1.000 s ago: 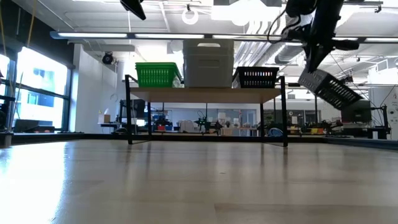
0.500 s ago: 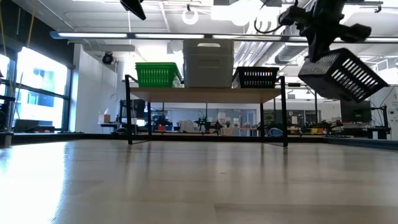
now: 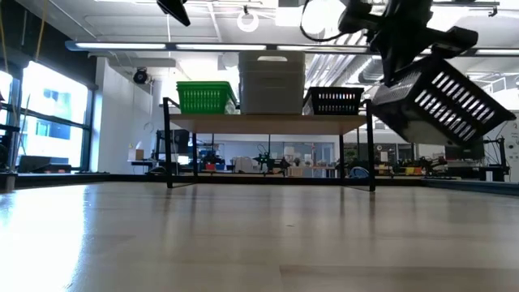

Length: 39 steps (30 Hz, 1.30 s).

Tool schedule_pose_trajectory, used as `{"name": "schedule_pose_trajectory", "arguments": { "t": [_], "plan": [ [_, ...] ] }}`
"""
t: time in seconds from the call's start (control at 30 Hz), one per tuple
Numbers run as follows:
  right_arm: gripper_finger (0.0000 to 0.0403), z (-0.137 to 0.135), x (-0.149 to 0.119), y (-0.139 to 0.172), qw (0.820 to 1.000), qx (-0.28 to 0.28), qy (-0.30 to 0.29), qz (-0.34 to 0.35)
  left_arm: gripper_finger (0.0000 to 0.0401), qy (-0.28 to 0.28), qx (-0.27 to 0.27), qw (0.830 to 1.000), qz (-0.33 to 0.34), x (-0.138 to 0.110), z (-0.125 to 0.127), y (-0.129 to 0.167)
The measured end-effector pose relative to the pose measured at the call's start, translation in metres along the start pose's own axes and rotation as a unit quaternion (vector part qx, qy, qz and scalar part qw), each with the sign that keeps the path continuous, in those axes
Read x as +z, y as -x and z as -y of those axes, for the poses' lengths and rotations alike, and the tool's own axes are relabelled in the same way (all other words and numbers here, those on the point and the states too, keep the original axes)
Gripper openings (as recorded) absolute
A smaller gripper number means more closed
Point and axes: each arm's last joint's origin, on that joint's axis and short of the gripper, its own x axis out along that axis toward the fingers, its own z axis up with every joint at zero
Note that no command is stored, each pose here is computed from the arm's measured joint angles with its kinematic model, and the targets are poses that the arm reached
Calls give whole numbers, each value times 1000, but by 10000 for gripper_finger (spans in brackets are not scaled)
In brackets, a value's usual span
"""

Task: Stack baskets on shelf by color
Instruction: Stack the black bin on the black bin on the shelf

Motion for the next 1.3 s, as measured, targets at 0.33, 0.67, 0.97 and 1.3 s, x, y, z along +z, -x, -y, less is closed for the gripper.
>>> {"name": "schedule_pose_trajectory", "arguments": {
  "t": [0.33,0.67,0.97,1.3],
  "plan": [
    [0,-29,-8,-43,1000,3,1,-13,102,-1,0,1000,0,0,0,0],
    [0,-38,-21,-80,998,-41,2,-54,102,-1,0,1000,0,0,0,0],
    [0,-38,-24,-94,995,-73,5,-61,102,-2,0,1000,0,0,0,0],
    [0,-38,-23,-96,996,-75,10,-49,102,-2,0,1000,0,0,0,0]
  ]
}}
